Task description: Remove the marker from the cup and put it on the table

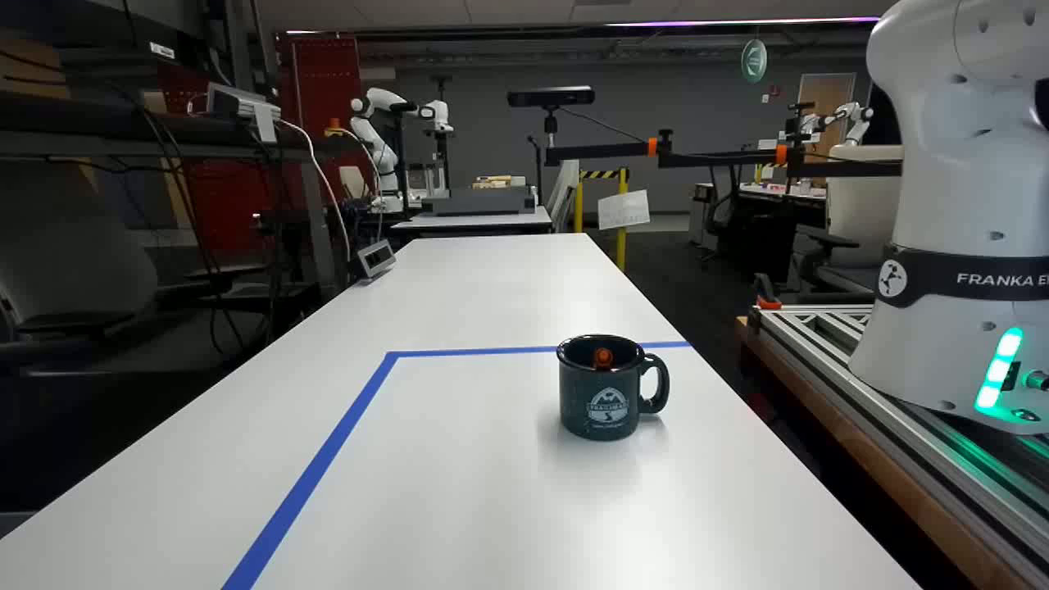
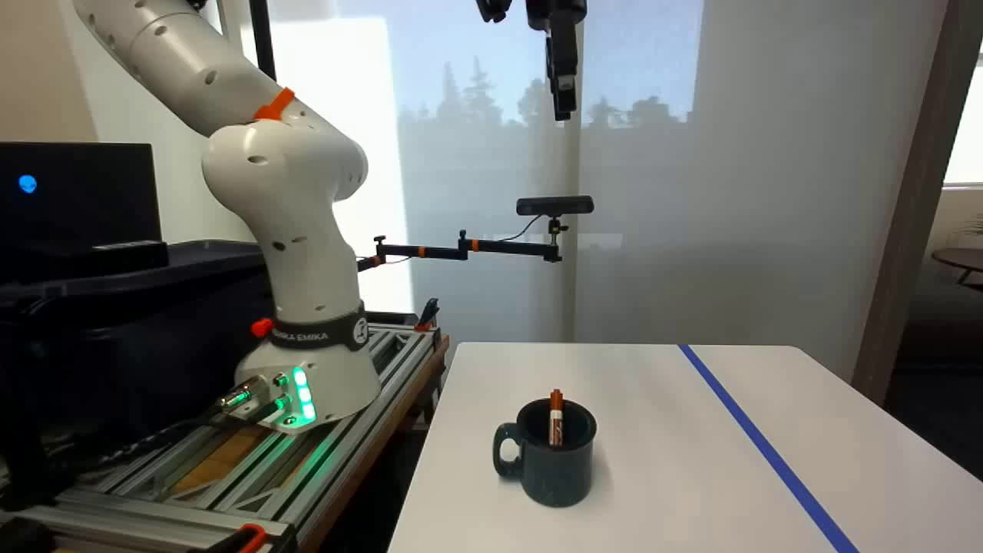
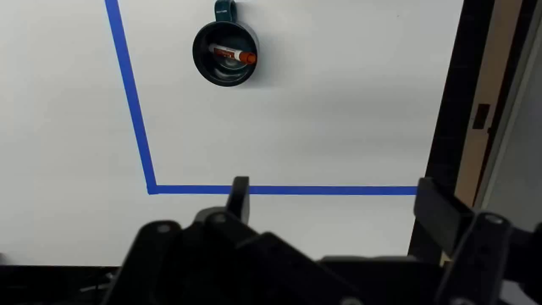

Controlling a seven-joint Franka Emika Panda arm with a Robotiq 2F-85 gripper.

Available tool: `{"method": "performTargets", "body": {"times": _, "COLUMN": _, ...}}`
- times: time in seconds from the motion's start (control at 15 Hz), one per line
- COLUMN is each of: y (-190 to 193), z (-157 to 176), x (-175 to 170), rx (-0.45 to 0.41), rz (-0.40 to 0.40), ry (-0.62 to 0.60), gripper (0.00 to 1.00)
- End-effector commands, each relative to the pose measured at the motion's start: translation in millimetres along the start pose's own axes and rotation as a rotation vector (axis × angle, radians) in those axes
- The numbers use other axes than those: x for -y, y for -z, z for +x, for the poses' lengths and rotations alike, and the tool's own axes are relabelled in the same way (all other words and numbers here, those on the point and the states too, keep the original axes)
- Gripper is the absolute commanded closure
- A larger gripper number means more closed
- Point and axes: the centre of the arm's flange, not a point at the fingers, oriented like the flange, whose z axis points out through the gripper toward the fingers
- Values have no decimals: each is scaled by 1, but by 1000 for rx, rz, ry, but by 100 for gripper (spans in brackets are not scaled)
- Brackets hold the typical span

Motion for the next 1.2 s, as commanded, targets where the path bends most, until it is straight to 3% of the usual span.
{"method": "performTargets", "body": {"times": 0.0, "y": 1, "z": 0, "x": 0, "rx": -2, "rz": 0, "ry": 0, "gripper": 0}}
{"method": "performTargets", "body": {"times": 0.4, "y": 2, "z": 0, "x": 0, "rx": -5, "rz": 0, "ry": 0, "gripper": 0}}
{"method": "performTargets", "body": {"times": 0.67, "y": -27, "z": 15, "x": -15, "rx": 124, "rz": 82, "ry": -147, "gripper": 0}}
{"method": "performTargets", "body": {"times": 1.13, "y": -126, "z": 7, "x": -54, "rx": 339, "rz": 290, "ry": -358, "gripper": 0}}
